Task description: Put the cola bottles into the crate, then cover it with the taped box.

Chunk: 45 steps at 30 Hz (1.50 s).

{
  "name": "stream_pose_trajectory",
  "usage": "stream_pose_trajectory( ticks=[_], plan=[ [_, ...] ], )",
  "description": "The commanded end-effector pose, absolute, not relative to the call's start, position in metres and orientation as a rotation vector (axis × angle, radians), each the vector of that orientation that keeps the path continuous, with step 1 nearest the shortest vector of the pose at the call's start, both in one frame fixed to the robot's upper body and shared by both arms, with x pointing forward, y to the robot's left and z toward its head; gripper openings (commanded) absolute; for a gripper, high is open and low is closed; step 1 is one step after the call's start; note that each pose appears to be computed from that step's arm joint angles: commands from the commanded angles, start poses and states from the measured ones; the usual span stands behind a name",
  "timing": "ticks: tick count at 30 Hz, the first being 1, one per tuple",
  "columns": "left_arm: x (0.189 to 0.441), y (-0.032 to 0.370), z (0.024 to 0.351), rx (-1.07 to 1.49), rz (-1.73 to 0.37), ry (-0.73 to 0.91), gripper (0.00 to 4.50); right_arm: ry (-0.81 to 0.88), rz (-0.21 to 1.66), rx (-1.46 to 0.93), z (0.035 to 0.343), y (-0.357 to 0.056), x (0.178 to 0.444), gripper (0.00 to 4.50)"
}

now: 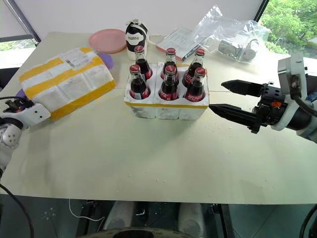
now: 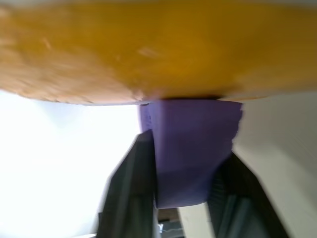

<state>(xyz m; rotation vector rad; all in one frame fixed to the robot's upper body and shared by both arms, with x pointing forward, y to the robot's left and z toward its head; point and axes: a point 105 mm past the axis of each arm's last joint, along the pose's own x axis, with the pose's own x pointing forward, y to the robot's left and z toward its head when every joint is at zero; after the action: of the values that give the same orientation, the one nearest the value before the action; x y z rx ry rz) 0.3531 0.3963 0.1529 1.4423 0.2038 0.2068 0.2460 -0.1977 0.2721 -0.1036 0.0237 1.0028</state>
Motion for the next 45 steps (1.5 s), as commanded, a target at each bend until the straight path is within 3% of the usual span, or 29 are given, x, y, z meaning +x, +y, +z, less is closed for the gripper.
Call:
stream_pose_trajectory(
  ticks=[1,6,14,18,21,25,31,44,45],
  plan=[
    [0.356,0.393,0.16,1.458,0.204,0.177,0.94,-0.026,1.007,-0.133,0.283,-0.196,0.24,4.5],
    [0.356,0.392,0.195,1.434,0.255,0.084,0.94,-0.01,0.991,-0.12,0.279,-0.201,0.242,4.5],
    [0.359,0.348,0.311,1.397,0.311,-0.266,0.94,0.058,0.934,-0.062,0.27,-0.224,0.245,4.5],
    [0.365,0.308,0.358,1.357,0.25,-0.42,0.94,0.035,0.887,-0.101,0.268,-0.228,0.249,4.5],
    [0.369,0.262,0.374,1.36,0.108,-0.529,0.94,0.033,0.886,-0.096,0.266,-0.228,0.247,4.5],
    [0.369,0.207,0.372,1.371,-0.073,-0.62,0.94,0.03,0.876,-0.088,0.263,-0.227,0.245,4.5],
    [0.368,0.156,0.33,1.445,-0.316,-0.582,0.94,0.021,0.85,-0.078,0.259,-0.229,0.242,4.5],
    [0.373,0.139,0.291,1.706,-0.351,-0.522,0.94,-0.01,0.813,-0.061,0.261,-0.231,0.243,4.5],
    [0.371,0.135,0.29,1.689,-0.36,-0.535,1.26,-0.012,0.812,-0.06,0.261,-0.231,0.243,4.5]
  ],
)
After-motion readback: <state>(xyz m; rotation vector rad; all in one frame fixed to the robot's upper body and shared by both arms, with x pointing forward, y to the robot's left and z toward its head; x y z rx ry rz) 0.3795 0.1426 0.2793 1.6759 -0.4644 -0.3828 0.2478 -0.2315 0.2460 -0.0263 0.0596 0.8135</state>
